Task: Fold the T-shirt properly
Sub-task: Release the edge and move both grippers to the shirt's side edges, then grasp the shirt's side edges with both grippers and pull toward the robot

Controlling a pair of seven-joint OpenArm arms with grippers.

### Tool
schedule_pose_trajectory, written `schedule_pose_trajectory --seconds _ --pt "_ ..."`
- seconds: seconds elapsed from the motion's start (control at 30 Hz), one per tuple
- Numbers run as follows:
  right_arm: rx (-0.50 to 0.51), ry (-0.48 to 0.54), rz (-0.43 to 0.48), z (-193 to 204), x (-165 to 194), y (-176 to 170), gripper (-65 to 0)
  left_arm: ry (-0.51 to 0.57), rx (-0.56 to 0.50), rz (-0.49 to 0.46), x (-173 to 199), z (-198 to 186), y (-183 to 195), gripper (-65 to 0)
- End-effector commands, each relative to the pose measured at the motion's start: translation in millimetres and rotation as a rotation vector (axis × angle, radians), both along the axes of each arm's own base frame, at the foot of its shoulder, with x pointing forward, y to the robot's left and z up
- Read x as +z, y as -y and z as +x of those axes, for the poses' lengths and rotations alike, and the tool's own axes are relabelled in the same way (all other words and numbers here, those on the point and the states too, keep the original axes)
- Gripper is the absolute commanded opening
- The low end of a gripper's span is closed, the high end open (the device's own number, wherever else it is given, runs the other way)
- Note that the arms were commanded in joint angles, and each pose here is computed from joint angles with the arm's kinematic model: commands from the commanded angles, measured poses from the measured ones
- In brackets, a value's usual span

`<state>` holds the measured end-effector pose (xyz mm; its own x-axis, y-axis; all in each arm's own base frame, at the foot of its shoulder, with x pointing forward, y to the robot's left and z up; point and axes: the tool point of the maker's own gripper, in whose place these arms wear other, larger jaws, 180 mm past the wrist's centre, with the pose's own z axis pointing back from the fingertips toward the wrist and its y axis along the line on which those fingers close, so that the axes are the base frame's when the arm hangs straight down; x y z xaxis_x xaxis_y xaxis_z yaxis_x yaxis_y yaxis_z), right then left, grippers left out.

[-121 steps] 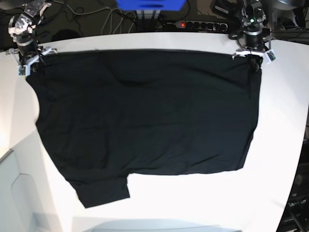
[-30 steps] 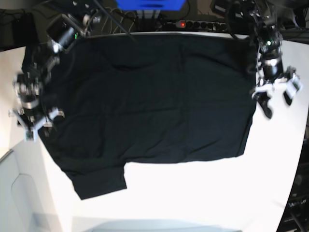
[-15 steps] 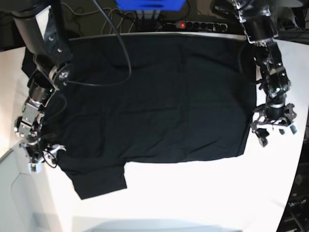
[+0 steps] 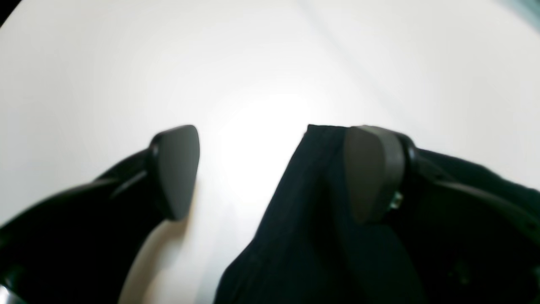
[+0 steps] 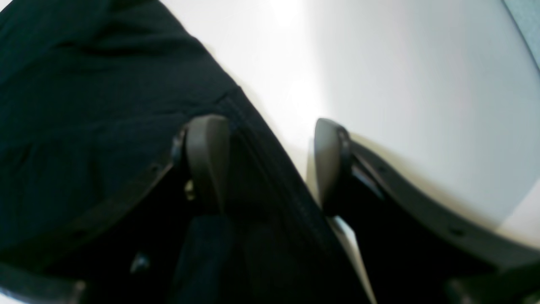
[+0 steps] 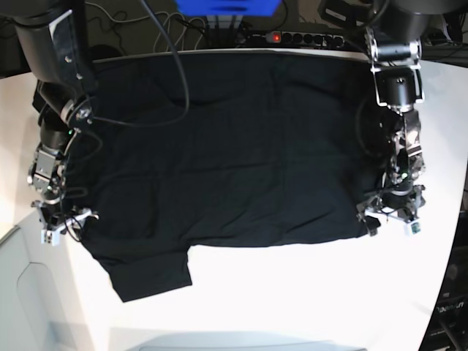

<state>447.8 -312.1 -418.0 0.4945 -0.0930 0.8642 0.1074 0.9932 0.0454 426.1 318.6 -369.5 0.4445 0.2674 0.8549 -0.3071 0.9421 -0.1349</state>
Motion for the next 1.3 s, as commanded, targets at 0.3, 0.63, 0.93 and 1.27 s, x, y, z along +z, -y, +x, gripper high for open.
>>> schedule_pose_trajectory --seconds 0.3,0.63,0.93,1.27 --pt "0.002 -0.056 0.001 -14.9 -19.2 -5.8 -39.5 -0.059 -0.019 0.008 -16.0 14.7 3.8 -13.0" --pt "0.01 -0.064 0.012 -17.1 -24.7 -14.1 -39.9 -0.132 -0.107 0.046 -38.9 9.5 29.0 -13.3" --pt "0.01 -0.082 0.013 -25.2 -32.8 -15.0 -50.6 -0.148 -0.124 0.05 -44.9 6.5 34.3 -38.4" --pt "0.01 -0.082 0.013 -25.2 -32.8 -15.0 -65.0 -0.125 -0.125 0.046 -37.4 10.6 35.9 -65.0"
